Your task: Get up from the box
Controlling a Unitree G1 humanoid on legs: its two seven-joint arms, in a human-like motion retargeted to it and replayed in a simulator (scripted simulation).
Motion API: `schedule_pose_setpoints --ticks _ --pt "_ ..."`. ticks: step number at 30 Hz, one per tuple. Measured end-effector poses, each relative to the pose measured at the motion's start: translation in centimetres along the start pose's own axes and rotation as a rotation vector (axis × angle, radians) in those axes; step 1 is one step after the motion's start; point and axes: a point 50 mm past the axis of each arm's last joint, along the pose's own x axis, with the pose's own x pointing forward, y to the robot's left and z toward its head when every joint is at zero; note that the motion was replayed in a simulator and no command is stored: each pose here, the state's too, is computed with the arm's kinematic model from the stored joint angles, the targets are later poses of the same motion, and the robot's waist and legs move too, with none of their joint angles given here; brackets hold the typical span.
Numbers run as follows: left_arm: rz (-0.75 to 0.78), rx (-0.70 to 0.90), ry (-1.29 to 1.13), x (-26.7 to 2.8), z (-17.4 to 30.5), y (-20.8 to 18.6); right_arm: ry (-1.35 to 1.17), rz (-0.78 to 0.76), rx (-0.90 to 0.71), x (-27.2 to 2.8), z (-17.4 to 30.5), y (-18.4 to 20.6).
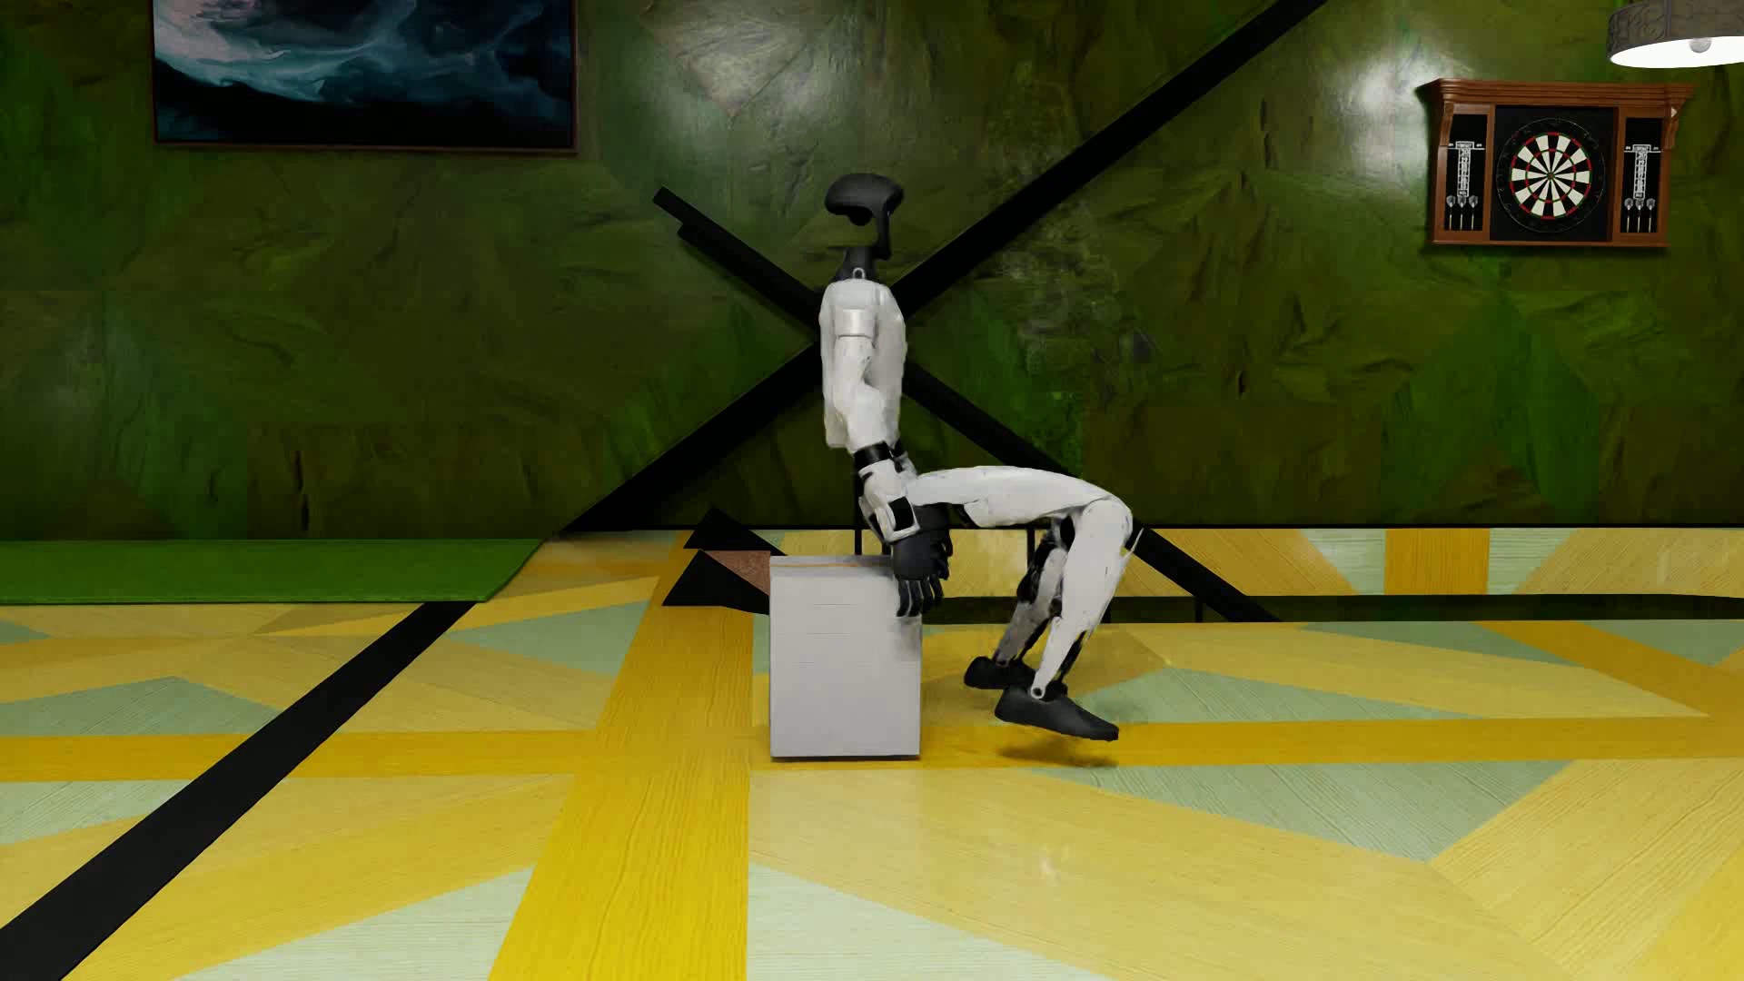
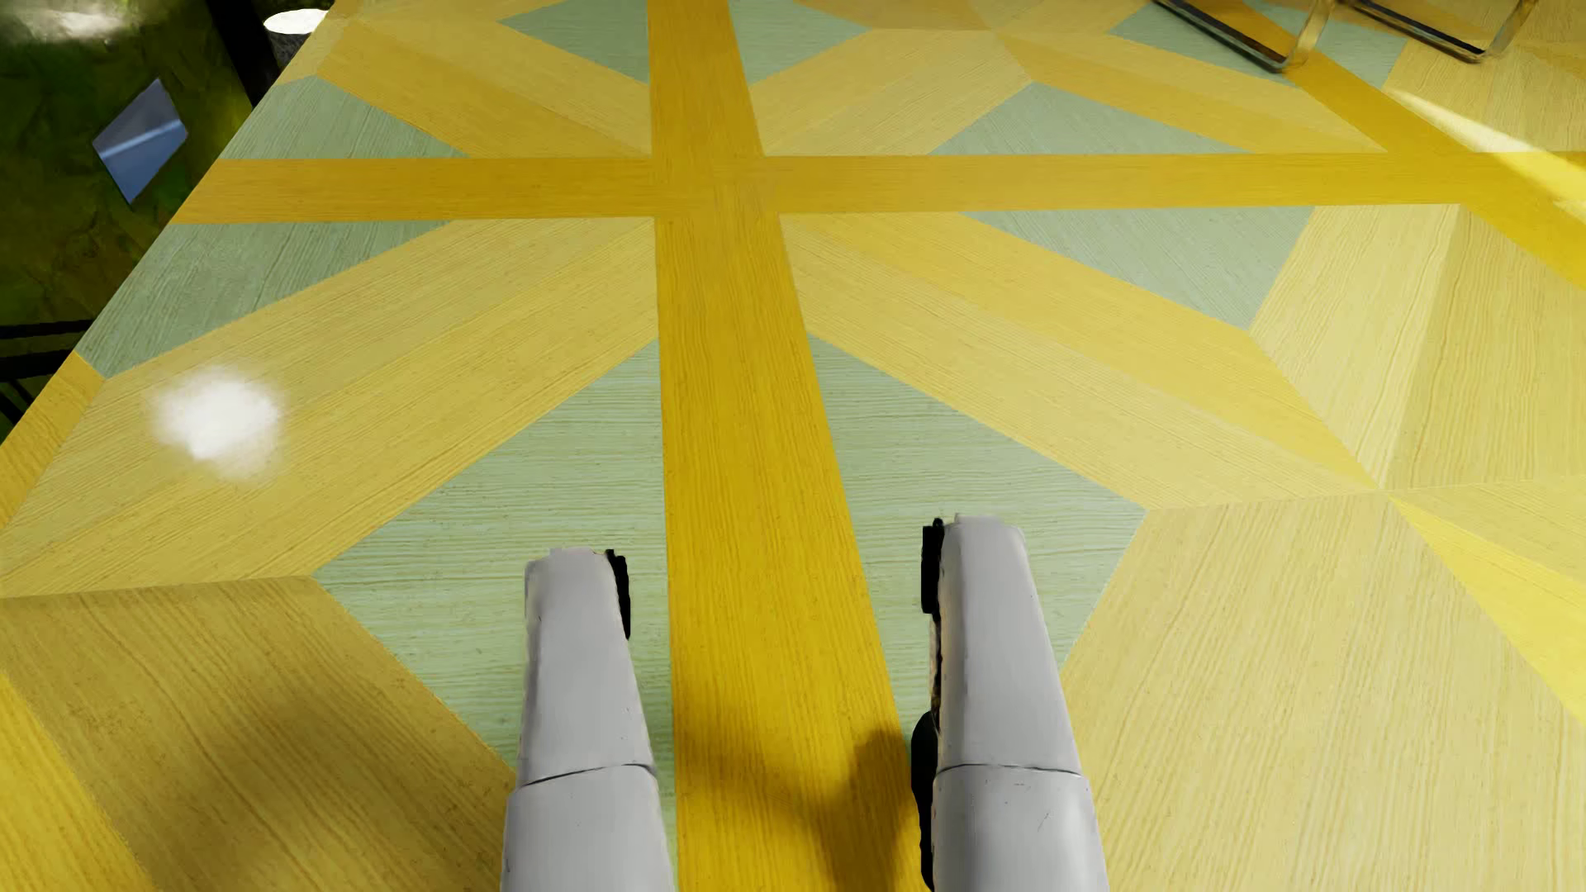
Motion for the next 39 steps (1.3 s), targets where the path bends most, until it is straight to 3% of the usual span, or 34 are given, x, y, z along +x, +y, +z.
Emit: schedule_pose_setpoints --ticks 5,7,19,24,27,29,31,33,36,37,39 --pt "-0.020 0.029 -0.130 -0.3 2.1 0.0 -0.087 0.056 -0.035 0.1 1.6 1.0" --pt "0.002 0.092 -0.164 -0.2 3.4 0.5 -0.118 0.033 -0.053 0.2 2.8 0.7" --pt "0.100 0.102 -0.195 0.0 6.0 2.6 -0.236 -0.047 -0.087 0.3 7.3 -1.4" --pt "0.201 0.033 -0.423 -3.0 8.3 5.8 -0.418 -0.171 -0.017 -1.5 10.2 -4.7" --pt "0.463 0.056 -0.726 -8.6 11.8 8.6 -0.710 -0.470 0.154 -6.3 13.2 -9.1" --pt "0.734 0.108 -0.962 -13.5 14.9 9.9 -1.024 -0.724 0.212 -12.3 16.6 -11.7" --pt "0.942 0.180 -1.253 -18.7 18.6 10.3 -1.402 -0.902 0.151 -19.7 20.5 -12.7" --pt "0.937 0.435 -1.555 -23.3 23.3 8.8 -1.690 -0.890 -0.157 -25.8 23.8 -11.5" --pt "0.692 1.008 -1.807 -28.0 29.3 3.8 -1.833 -0.641 -0.789 -31.1 27.9 -7.5" --pt "0.596 1.229 -1.830 -28.9 30.4 2.0 -1.887 -0.577 -0.895 -32.1 28.9 -6.2" --pt "0.525 1.445 -1.917 -31.0 31.5 -0.1 -1.965 -0.515 -1.065 -34.5 30.9 -4.4"
